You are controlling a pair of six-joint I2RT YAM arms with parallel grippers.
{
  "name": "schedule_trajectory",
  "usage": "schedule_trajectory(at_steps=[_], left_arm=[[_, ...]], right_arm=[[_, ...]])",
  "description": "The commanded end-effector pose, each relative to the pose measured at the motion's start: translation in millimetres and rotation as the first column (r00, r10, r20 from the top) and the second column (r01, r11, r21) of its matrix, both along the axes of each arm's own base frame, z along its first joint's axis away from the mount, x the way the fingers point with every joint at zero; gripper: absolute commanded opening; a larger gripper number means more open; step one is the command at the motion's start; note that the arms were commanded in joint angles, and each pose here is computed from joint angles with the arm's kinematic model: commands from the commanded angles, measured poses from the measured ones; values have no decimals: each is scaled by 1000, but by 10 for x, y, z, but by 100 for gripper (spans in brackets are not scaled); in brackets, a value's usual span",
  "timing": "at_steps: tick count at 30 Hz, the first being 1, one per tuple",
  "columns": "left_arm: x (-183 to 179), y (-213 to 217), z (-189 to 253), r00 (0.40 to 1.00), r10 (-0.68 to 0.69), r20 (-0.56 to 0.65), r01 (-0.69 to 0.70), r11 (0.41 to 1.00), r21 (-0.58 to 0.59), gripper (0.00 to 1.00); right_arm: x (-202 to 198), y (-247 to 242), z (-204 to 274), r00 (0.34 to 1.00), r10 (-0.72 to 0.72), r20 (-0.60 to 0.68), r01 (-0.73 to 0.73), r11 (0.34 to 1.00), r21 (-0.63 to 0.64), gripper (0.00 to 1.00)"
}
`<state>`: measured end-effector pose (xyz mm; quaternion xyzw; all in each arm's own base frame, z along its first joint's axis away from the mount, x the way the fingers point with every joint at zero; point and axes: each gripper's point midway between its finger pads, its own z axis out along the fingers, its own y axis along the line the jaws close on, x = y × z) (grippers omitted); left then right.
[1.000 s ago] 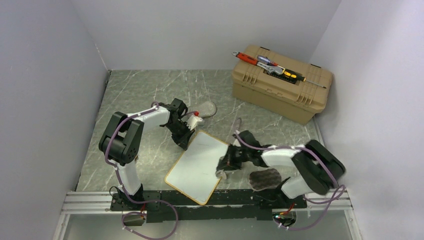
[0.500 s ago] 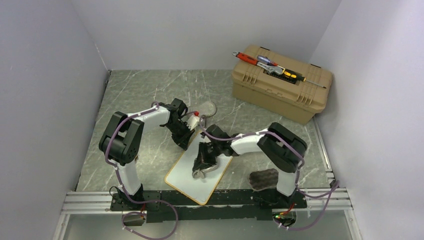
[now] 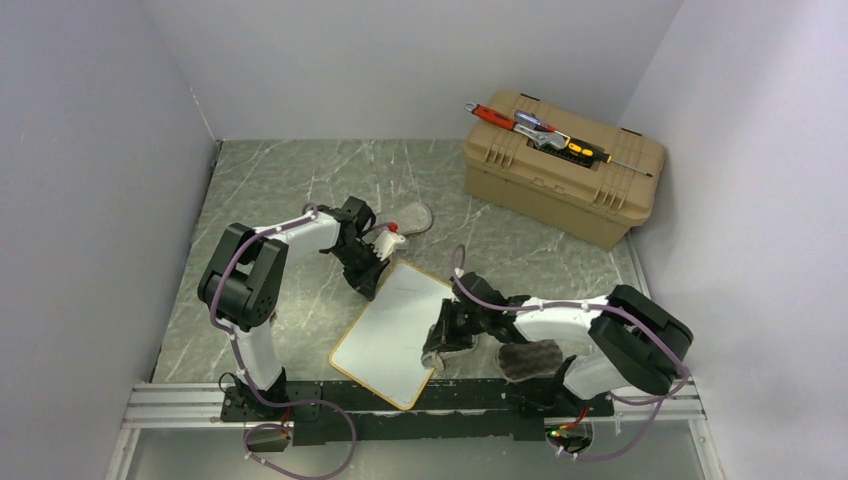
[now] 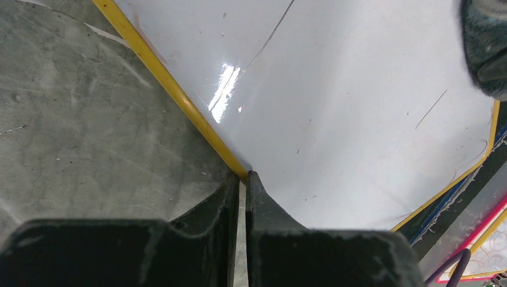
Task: Erase the whiteboard
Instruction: Erase the whiteboard at the center of the board.
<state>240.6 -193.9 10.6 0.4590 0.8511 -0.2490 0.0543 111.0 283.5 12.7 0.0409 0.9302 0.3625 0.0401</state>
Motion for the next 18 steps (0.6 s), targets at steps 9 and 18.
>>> schedule_trajectory(at_steps=[9,18], left_arm=[[-290,319,-436,994,-75,-85,88,982,169,4],[-312,321,-456,993,-75,-89,89,982,165,4]], right_arm=[[21,228,-733,982,163,-94,-185,922,-341,0],[383,-883,-655,975,-205,-88,160,918,-363,0]])
